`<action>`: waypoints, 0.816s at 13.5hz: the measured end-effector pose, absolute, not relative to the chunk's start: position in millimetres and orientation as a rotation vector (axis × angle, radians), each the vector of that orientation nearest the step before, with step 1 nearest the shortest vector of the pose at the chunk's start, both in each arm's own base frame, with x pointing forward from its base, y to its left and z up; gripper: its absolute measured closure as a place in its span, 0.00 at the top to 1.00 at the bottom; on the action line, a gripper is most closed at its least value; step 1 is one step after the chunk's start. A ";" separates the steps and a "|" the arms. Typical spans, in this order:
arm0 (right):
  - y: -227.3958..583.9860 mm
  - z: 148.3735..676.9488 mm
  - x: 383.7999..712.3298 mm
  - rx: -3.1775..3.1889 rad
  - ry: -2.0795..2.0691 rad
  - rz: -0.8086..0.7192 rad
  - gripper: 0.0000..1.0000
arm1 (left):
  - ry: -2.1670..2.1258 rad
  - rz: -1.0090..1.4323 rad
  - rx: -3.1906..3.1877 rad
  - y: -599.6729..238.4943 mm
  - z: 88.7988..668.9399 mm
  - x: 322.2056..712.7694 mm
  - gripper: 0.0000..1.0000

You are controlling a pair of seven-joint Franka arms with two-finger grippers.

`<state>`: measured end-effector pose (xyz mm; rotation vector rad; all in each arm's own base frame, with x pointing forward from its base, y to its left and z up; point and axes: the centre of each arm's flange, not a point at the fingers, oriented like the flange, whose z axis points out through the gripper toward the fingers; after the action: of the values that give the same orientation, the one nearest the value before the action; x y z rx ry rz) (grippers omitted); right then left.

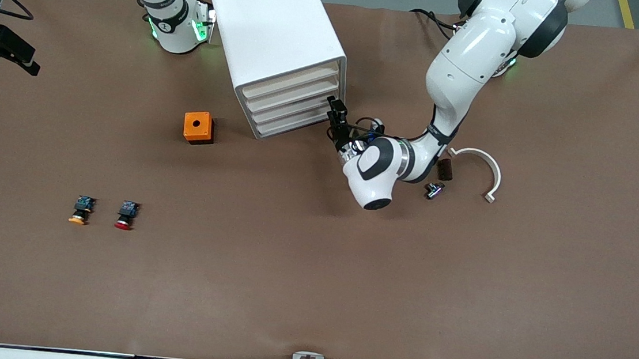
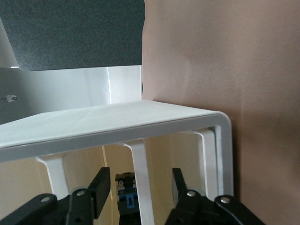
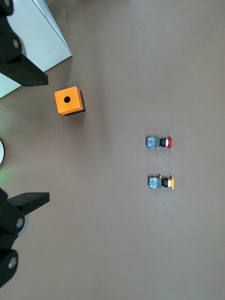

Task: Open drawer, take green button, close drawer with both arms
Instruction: 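Grasp the drawer handle with the left gripper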

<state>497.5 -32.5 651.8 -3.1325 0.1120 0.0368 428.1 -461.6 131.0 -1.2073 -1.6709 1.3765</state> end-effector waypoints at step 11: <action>-32.2 652.7 498.0 -3.133 0.111 0.029 1.00 | -1.588 1.340 -1.228 -484.9 124.7 394.7 0.20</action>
<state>498.0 -32.2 652.7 -3.1329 0.1109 0.0286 394.7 -484.9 124.7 -1.2279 -1.5883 1.3404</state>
